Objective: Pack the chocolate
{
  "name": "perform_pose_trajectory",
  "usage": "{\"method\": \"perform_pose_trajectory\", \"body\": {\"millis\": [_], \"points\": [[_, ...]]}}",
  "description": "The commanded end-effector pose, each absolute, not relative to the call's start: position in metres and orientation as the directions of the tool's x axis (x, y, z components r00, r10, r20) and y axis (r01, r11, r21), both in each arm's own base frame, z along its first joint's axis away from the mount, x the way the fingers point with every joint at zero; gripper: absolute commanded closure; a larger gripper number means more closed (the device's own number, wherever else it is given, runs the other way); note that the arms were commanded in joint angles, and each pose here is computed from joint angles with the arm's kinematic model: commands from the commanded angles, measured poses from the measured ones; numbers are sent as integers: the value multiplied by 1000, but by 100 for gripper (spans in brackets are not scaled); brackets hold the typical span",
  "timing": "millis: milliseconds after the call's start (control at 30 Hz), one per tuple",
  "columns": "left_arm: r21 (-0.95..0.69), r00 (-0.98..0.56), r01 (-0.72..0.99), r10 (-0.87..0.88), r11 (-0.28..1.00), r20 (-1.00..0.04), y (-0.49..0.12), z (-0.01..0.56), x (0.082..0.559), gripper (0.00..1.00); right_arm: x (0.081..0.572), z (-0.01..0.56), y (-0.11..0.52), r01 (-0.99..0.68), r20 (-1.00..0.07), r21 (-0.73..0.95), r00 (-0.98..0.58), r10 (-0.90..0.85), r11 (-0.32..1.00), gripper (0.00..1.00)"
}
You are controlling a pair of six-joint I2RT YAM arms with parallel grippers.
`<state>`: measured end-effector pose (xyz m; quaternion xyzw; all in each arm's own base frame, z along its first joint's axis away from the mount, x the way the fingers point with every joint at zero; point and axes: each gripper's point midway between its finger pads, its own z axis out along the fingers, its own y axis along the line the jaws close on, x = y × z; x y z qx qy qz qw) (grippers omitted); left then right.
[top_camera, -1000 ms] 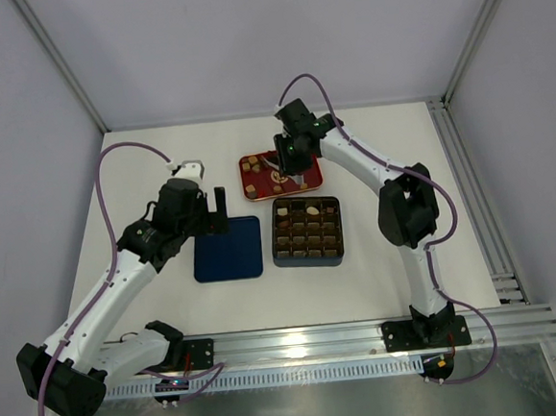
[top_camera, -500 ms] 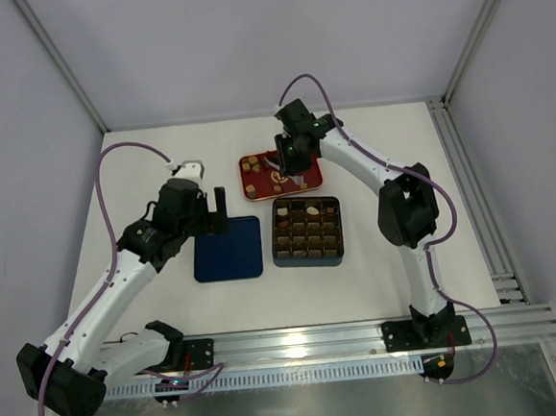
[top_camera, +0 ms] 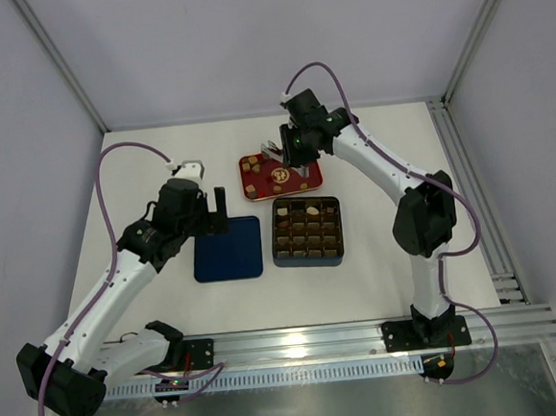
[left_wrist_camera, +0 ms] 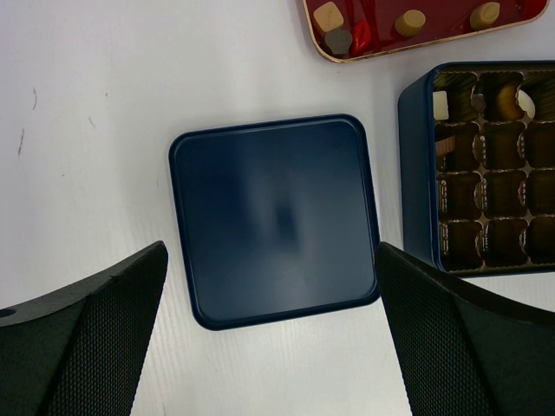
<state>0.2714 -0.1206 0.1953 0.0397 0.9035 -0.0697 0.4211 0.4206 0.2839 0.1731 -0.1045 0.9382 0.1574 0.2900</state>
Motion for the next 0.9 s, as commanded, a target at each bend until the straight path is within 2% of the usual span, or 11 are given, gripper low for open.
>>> {"method": "perform_pose_trajectory", "body": {"millis": [0,300,500,867], "points": [[-112,-622,146,3,983,-783,-125,206,272,0,415,212,280,-298,-643,253,-763,-70,920,71],[-114,-620,144,0,983,-785,-124,206,272,0,378,229,262,-311,-655,277,-754,-58,909,71],[-116,-617,142,-3,983,-787,-124,208,272,0,332,239,240,-314,-657,316,-753,-33,895,71],[-114,-617,139,-4,984,-787,-124,207,273,0,236,210,210,-318,-606,343,-794,-50,884,71]]}}
